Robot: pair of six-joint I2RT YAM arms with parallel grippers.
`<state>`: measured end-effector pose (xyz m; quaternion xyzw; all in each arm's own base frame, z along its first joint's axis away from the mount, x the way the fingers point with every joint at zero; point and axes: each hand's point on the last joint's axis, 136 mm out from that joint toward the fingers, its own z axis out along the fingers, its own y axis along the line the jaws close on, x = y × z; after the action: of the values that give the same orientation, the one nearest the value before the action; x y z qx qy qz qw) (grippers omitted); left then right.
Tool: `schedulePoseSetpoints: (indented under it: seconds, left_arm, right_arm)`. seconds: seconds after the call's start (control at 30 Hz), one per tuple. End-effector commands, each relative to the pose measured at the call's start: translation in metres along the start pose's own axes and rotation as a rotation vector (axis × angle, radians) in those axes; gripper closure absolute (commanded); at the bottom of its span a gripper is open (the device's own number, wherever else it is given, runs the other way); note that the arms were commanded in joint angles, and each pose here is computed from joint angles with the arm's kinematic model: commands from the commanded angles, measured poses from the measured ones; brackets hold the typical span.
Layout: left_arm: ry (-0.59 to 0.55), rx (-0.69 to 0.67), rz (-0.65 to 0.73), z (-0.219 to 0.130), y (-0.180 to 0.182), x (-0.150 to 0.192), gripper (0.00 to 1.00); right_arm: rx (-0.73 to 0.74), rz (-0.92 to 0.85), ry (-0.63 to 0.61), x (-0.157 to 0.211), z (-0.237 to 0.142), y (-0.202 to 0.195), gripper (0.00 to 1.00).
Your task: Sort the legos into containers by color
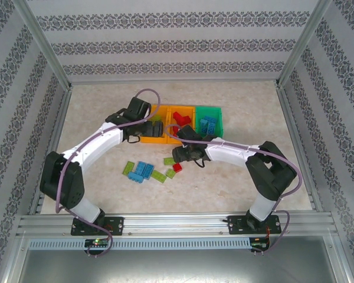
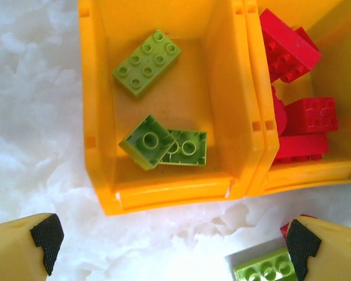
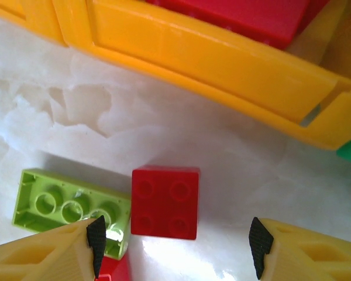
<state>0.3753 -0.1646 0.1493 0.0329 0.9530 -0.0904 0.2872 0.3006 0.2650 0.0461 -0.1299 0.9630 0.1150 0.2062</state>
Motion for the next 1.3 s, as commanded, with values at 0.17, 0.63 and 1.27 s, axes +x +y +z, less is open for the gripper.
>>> schedulePoseSetpoints:
  seconds: [0.17, 0.63, 1.27]
  left_arm:
    - [0.015, -0.052, -0.034, -0.006, 0.018, 0.025, 0.01]
    - [0.02, -0.058, -0.039, -0.009, 0.023, 0.034, 0.01]
    - [0.02, -0.04, -0.044, -0.013, 0.023, 0.045, 0.0]
  right_arm:
    - [0.042, 0.016, 0.011, -0.005, 0.016, -0.001, 0.33]
    - [0.089, 0.044, 0.021, 0.014, 0.011, -0.022, 0.58]
    - [0.117, 0.022, 0.042, 0.013, 0.018, -0.022, 0.63]
